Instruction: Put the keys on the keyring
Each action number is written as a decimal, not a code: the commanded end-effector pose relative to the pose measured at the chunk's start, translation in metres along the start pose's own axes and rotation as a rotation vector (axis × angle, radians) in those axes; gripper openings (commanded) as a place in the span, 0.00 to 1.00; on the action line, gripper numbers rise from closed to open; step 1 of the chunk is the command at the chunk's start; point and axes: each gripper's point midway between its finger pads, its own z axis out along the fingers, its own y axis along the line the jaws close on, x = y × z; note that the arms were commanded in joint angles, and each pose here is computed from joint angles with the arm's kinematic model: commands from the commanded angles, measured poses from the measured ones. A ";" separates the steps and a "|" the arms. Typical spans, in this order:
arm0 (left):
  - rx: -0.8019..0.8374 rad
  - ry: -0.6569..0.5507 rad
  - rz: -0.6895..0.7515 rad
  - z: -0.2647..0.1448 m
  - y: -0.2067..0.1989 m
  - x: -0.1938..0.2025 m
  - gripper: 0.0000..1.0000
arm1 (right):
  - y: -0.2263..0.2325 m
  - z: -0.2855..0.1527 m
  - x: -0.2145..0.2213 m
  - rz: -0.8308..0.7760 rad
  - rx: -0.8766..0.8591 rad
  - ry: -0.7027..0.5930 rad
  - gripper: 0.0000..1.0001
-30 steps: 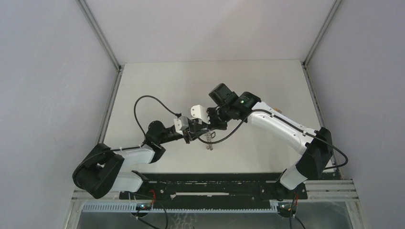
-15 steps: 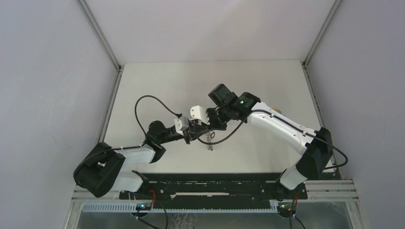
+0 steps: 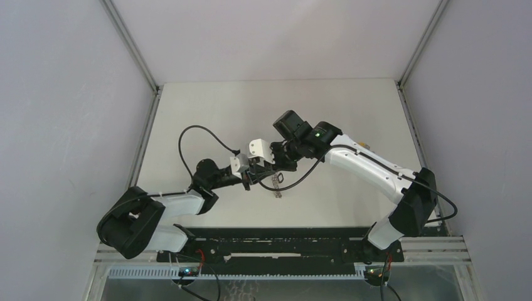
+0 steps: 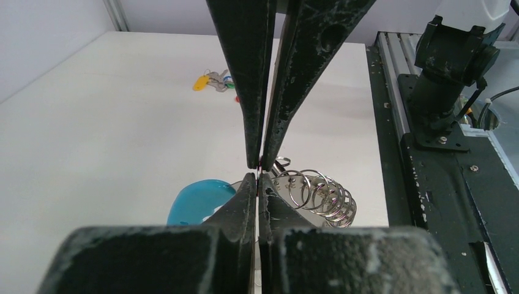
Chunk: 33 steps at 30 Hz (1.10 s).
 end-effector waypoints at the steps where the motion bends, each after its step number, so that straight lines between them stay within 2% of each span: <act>1: -0.023 -0.087 0.055 -0.001 0.001 -0.025 0.00 | -0.005 -0.023 -0.034 -0.073 0.072 -0.130 0.00; 5: -0.055 -0.135 0.047 -0.004 0.003 -0.032 0.00 | -0.009 -0.038 -0.037 -0.043 0.146 -0.206 0.16; 8: -0.072 -0.156 0.039 -0.006 0.004 -0.034 0.00 | -0.013 -0.049 -0.036 0.000 0.192 -0.278 0.39; 10: -0.085 -0.155 0.038 -0.007 0.005 -0.033 0.00 | -0.016 -0.058 -0.035 0.035 0.238 -0.321 0.43; 21: -0.150 -0.162 0.036 -0.013 0.012 -0.033 0.00 | -0.036 -0.054 -0.020 0.329 0.378 -0.410 0.44; 33: -0.163 -0.160 0.023 -0.012 0.015 -0.032 0.00 | -0.033 -0.029 -0.025 0.393 0.302 -0.425 0.44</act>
